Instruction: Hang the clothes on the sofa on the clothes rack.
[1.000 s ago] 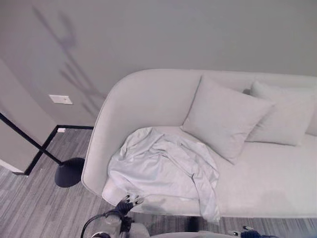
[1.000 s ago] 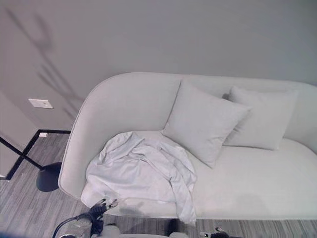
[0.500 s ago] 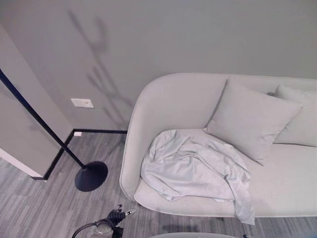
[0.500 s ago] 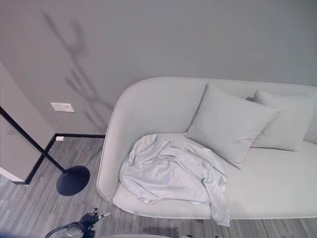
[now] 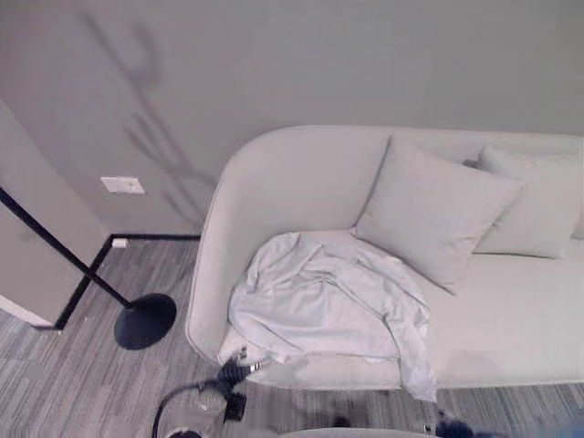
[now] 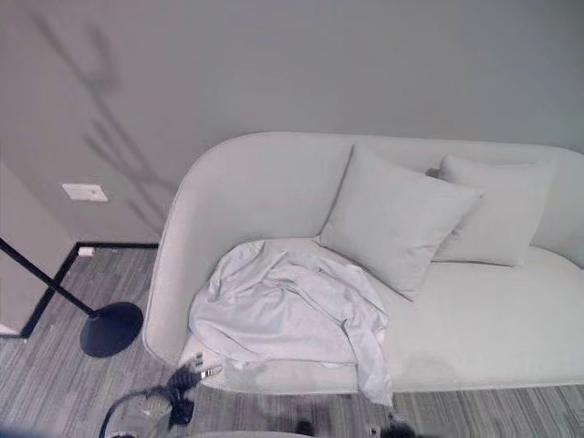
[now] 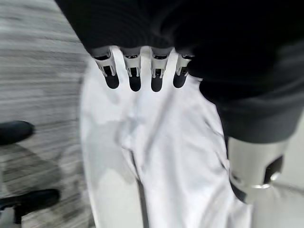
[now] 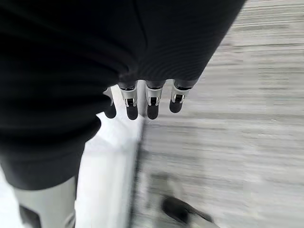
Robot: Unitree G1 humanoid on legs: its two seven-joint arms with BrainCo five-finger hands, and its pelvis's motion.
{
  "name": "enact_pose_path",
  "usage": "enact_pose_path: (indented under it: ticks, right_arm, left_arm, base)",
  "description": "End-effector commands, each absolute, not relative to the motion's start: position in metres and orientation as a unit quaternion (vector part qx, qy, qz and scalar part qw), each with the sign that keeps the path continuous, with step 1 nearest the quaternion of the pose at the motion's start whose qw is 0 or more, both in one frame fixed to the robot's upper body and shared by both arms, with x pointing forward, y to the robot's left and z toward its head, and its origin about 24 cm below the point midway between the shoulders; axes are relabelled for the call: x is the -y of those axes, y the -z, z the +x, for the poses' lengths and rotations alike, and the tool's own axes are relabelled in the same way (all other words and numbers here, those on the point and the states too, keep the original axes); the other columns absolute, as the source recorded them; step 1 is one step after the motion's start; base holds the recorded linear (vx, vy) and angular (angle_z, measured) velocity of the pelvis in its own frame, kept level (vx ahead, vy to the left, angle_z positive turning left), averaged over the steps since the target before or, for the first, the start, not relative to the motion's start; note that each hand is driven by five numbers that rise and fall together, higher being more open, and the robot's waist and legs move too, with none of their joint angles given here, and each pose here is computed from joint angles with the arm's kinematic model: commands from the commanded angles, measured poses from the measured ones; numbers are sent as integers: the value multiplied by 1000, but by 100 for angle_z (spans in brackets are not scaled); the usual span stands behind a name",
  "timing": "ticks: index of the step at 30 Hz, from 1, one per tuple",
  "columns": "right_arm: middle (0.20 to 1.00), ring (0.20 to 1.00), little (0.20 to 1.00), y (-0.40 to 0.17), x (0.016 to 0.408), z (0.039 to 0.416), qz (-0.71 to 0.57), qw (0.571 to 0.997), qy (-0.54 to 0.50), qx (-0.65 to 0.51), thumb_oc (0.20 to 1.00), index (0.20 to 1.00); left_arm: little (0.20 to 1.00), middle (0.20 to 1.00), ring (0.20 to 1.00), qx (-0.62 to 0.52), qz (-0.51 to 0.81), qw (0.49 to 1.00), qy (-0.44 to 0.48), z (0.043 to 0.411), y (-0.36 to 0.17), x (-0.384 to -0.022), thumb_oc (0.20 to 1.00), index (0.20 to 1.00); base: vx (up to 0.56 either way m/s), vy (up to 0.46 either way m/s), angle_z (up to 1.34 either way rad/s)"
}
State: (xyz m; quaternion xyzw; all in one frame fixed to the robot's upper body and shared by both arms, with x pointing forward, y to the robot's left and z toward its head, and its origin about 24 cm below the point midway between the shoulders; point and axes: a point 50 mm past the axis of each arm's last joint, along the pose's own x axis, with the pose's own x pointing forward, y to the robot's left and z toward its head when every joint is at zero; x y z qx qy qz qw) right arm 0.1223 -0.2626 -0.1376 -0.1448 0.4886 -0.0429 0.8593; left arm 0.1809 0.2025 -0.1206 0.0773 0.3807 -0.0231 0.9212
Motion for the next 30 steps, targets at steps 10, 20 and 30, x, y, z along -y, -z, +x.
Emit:
enact_pose_path:
  ticks: [10, 20, 30]
  right_arm:
    - [1000, 1000, 1000, -2, 336, 252, -306, 922, 116, -207, 1000, 1000]
    - [1000, 1000, 1000, -63, 312, 311, -358, 926, 65, -103, 1000, 1000]
    - [1000, 1000, 1000, -115, 283, 347, -400, 916, 11, -26, 1000, 1000]
  left_arm:
    - [1000, 1000, 1000, -228, 111, 965, 63, 243, 65, -191, 1000, 1000]
    - [1000, 1000, 1000, -212, 153, 963, 63, 240, 55, -209, 1000, 1000]
    - [1000, 1000, 1000, -139, 204, 967, 63, 268, 18, -218, 1000, 1000]
  base:
    - [128, 155, -26]
    - [12, 124, -18]
    - [-2, -58, 11]
